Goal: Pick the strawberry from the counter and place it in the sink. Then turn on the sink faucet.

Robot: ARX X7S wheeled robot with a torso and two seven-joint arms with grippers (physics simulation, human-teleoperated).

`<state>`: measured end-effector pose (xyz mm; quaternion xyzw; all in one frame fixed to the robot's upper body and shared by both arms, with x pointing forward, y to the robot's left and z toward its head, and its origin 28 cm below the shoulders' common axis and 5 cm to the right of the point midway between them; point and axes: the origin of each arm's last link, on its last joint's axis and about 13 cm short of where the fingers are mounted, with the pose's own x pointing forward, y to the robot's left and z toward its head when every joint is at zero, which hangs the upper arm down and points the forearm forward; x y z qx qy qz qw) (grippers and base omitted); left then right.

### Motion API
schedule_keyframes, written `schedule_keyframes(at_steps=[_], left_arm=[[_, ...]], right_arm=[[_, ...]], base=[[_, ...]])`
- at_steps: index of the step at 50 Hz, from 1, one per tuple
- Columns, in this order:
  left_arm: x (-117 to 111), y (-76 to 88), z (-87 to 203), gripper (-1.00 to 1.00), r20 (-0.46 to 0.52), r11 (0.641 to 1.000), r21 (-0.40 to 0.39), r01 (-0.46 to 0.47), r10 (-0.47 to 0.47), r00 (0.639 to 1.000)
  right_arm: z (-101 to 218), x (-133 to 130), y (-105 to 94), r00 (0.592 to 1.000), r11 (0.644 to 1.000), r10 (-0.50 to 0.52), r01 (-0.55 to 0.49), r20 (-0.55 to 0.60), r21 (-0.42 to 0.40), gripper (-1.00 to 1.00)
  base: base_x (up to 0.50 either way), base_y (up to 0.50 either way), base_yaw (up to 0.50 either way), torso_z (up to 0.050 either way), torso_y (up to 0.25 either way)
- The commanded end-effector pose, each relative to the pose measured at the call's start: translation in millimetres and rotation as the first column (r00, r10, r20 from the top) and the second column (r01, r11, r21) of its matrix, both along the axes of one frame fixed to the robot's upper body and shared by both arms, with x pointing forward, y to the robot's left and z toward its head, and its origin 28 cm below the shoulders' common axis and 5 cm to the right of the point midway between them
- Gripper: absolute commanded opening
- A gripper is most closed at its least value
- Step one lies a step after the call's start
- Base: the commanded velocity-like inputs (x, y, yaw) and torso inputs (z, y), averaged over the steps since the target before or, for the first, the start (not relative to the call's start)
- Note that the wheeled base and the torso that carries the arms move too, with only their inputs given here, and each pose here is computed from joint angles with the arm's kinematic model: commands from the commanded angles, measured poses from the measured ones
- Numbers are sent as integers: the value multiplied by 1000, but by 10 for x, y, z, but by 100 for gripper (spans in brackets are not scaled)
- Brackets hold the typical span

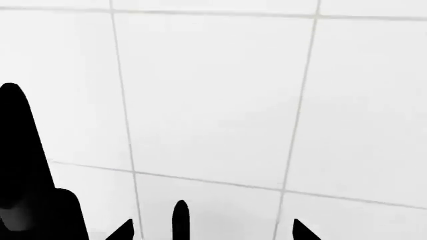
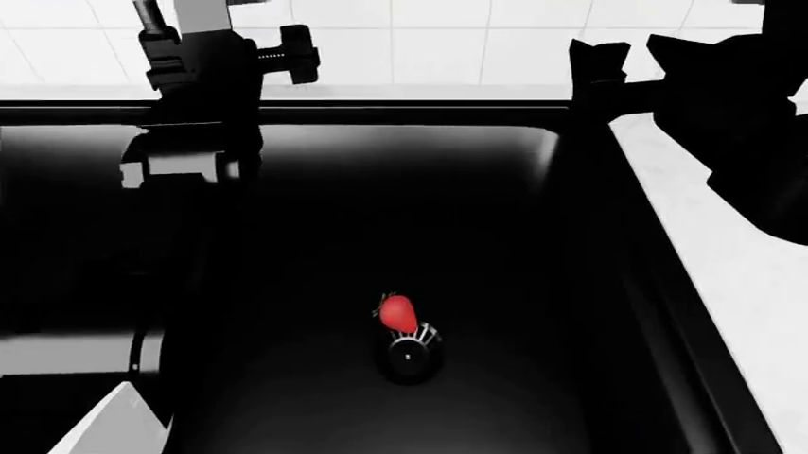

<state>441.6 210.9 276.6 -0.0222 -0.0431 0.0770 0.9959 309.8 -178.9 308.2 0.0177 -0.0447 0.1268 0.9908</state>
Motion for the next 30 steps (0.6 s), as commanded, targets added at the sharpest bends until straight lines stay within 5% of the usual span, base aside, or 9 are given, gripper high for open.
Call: schedule_keyframes(at_steps=[1, 23, 30], left_arm=[[-1, -12, -60, 100, -16, 1000, -11, 13, -13, 1000], [0, -21, -122, 100, -15, 1000, 5, 15, -15, 1000], [6, 33, -74, 100, 22, 995, -12, -95, 95, 995]], right_arm=[[-27, -6, -13, 1000, 1000, 4, -4, -6, 7, 100], [-57, -7, -12, 1000, 1000, 10, -10, -9, 5, 100], [-73, -7, -20, 1000, 1000, 10, -9, -11, 10, 100]], base=[[0, 0, 0, 0, 0], [0, 0, 0, 0, -51], [0, 0, 0, 0, 0]])
